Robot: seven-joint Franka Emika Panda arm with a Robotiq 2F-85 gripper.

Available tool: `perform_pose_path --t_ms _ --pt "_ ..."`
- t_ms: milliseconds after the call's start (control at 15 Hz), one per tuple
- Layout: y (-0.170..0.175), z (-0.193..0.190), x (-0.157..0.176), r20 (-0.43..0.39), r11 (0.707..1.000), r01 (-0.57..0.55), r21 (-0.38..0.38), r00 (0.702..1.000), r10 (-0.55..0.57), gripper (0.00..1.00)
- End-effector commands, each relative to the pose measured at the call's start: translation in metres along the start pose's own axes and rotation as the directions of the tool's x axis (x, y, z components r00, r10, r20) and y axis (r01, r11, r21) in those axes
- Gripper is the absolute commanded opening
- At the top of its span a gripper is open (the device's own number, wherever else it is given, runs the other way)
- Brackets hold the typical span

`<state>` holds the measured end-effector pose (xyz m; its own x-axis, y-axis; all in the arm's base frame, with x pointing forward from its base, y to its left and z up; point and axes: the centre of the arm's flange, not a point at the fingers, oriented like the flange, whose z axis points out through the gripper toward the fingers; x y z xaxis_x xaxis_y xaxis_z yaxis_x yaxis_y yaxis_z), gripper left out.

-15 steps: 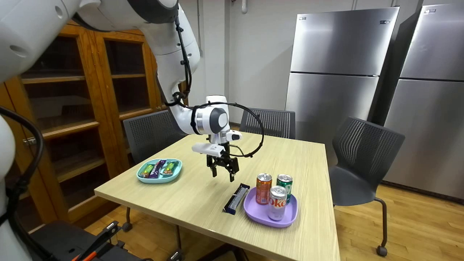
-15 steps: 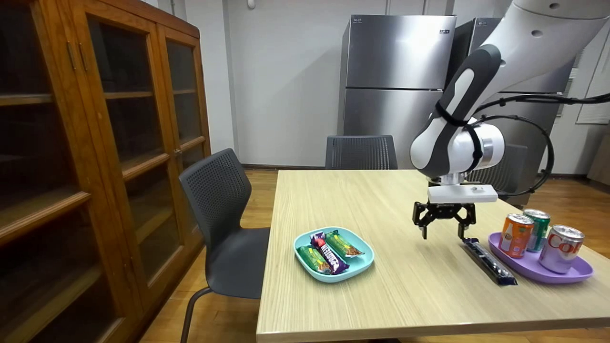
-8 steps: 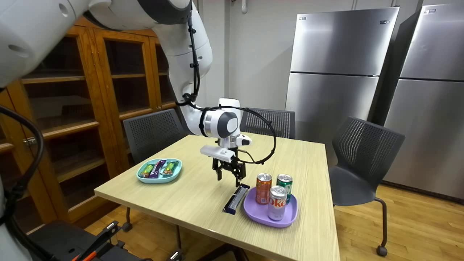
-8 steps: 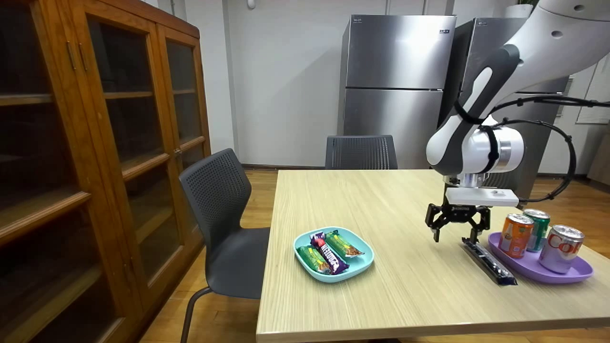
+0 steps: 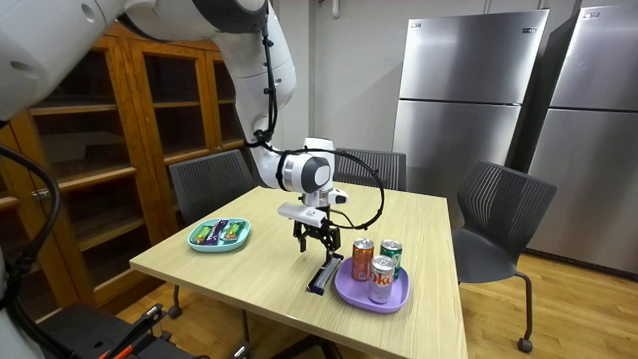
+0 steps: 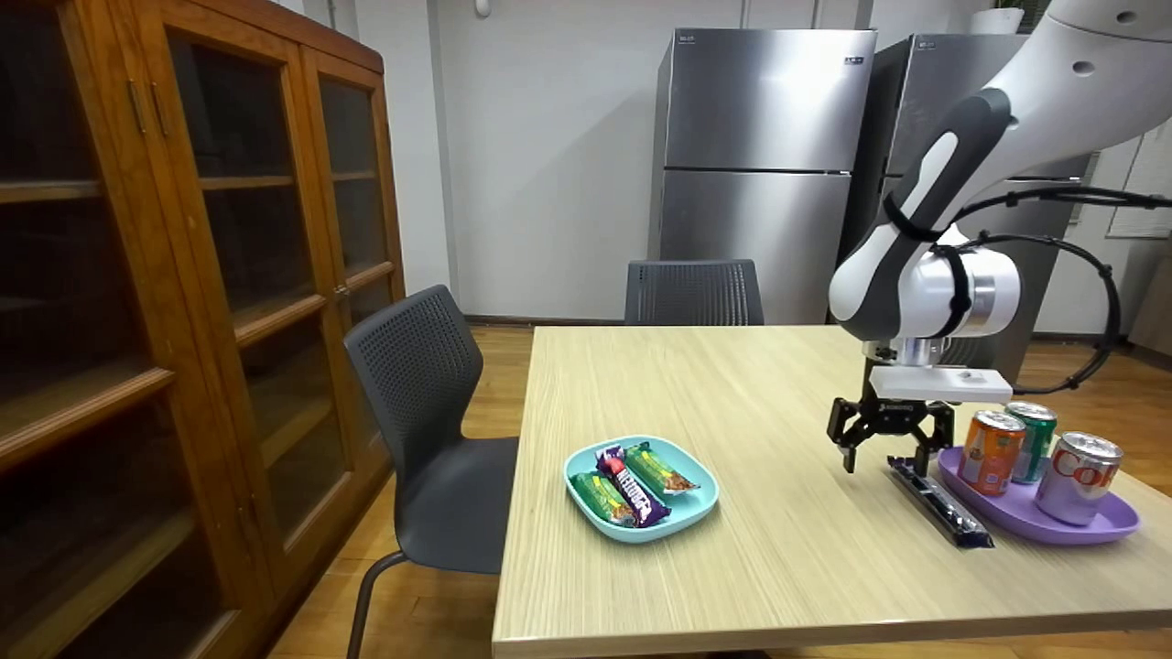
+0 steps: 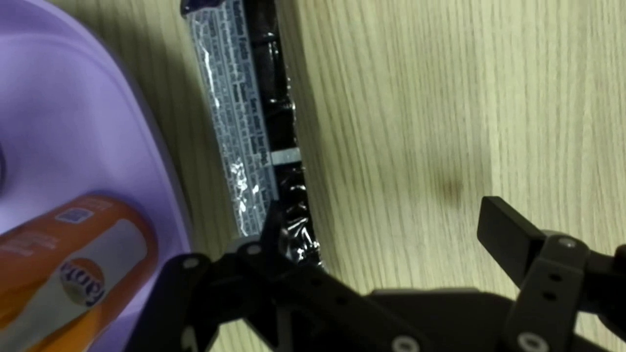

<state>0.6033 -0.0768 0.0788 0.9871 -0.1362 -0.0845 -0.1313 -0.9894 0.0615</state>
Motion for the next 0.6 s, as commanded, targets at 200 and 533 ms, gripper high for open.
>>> perform_pose_path --t_ms 200,533 --pt "0.012 -0.009 -0.017 0.027 1.0 0.002 0.013 1.0 -0.002 1.0" --pt "0.025 -0.012 -0.023 0.034 1.0 -0.014 0.002 0.999 0.014 1.0"
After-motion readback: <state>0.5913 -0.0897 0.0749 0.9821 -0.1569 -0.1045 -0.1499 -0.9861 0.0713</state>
